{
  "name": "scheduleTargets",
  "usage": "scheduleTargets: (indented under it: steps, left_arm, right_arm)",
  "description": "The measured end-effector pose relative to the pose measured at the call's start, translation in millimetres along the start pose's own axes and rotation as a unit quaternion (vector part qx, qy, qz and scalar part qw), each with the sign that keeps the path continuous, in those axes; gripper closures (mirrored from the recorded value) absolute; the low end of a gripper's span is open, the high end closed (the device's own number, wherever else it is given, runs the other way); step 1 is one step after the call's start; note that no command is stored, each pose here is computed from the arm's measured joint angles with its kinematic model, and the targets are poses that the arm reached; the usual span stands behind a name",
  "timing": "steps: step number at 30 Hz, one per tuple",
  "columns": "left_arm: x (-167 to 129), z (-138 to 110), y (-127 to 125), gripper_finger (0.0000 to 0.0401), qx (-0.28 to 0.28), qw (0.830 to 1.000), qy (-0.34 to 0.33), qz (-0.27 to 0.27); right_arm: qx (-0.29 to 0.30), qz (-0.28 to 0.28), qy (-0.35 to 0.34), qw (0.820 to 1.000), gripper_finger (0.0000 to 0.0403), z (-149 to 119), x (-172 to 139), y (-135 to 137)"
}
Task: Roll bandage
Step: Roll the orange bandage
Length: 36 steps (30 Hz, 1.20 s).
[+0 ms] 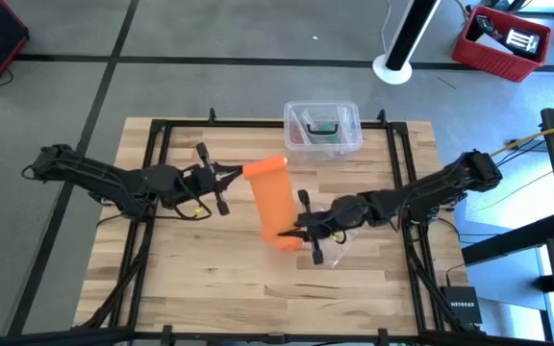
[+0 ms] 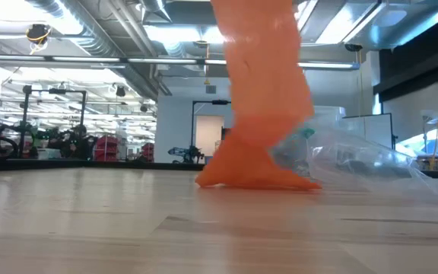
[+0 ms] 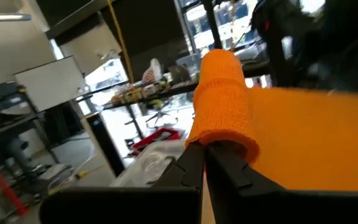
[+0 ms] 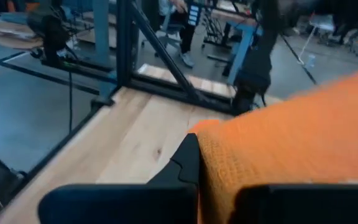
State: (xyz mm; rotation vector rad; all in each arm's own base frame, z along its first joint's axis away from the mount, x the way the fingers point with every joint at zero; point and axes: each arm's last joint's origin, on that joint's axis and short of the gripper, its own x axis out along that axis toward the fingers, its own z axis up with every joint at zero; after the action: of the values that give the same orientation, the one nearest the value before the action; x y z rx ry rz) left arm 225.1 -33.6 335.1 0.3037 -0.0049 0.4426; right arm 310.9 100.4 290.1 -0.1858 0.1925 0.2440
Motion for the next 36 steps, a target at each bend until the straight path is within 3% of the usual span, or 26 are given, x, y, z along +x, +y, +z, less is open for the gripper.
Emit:
scheduleTargets:
  steps: [10, 21, 28, 36]
  left_arm:
    - [14, -19, -25, 0.0401, 0.055, 0.998, 0.042, -0.011]
    - [11, -42, -78, 0.0401, 0.156, 0.982, 0.082, -0.064]
    - [9, -57, -103, 0.0401, 0.188, 0.973, 0.097, -0.093]
    - [9, -71, -121, 0.0401, 0.187, 0.970, 0.109, -0.110]
  right_arm:
    - [-0.009, -0.003, -0.028, 1.000, 0.0398, 63, -8, 3]
    - [0.007, -0.079, -0.060, 0.995, 0.0397, 111, -21, -25]
    - [0.077, -0.113, -0.045, 0.990, 0.0398, 102, -16, -62]
    - [0.148, -0.139, 0.038, 0.978, 0.0379, 63, 11, -94]
